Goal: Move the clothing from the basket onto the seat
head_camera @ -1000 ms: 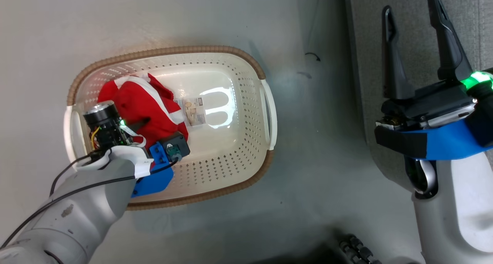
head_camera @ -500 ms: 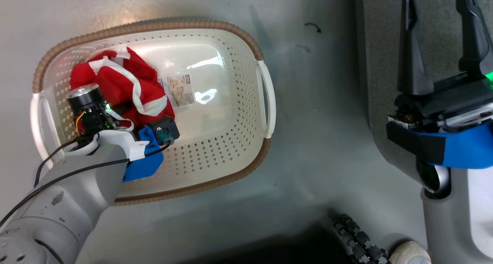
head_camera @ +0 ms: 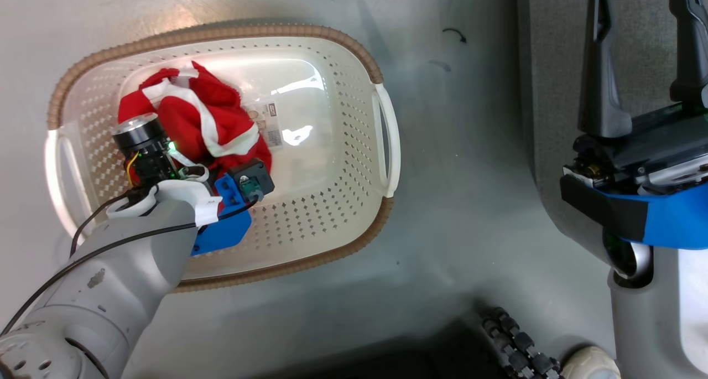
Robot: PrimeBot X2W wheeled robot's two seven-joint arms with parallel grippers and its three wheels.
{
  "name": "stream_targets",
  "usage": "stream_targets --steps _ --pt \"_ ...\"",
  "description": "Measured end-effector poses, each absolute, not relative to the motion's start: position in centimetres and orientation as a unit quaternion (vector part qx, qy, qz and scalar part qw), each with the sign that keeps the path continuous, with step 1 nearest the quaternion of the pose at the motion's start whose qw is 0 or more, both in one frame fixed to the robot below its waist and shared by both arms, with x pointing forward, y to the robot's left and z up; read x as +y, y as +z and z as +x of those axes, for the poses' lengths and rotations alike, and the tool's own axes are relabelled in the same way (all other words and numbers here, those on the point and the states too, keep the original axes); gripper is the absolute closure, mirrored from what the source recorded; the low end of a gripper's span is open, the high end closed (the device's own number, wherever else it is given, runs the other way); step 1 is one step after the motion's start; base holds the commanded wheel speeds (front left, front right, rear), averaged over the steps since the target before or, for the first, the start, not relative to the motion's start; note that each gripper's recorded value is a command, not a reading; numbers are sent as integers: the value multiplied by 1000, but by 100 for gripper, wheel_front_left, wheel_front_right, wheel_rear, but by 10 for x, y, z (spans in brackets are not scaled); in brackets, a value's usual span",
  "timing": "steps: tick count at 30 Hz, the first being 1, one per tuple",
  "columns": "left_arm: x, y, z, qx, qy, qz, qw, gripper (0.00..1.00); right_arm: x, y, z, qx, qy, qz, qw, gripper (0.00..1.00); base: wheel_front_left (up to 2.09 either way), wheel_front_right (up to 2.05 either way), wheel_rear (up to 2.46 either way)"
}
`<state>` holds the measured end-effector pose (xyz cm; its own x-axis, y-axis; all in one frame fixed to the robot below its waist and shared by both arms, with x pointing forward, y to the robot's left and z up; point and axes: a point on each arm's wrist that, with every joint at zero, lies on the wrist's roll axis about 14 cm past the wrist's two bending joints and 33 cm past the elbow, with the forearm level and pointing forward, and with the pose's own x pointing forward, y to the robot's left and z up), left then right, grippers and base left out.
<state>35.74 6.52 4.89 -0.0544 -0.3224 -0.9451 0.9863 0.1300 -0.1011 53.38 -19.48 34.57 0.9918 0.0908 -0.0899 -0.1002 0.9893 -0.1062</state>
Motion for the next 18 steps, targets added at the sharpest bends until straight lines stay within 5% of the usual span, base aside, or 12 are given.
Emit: stream_targets --steps 18 --pt "27 138 416 392 -499 241 734 100 -184 403 537 -8 50 -31 998 0 0 0 0"
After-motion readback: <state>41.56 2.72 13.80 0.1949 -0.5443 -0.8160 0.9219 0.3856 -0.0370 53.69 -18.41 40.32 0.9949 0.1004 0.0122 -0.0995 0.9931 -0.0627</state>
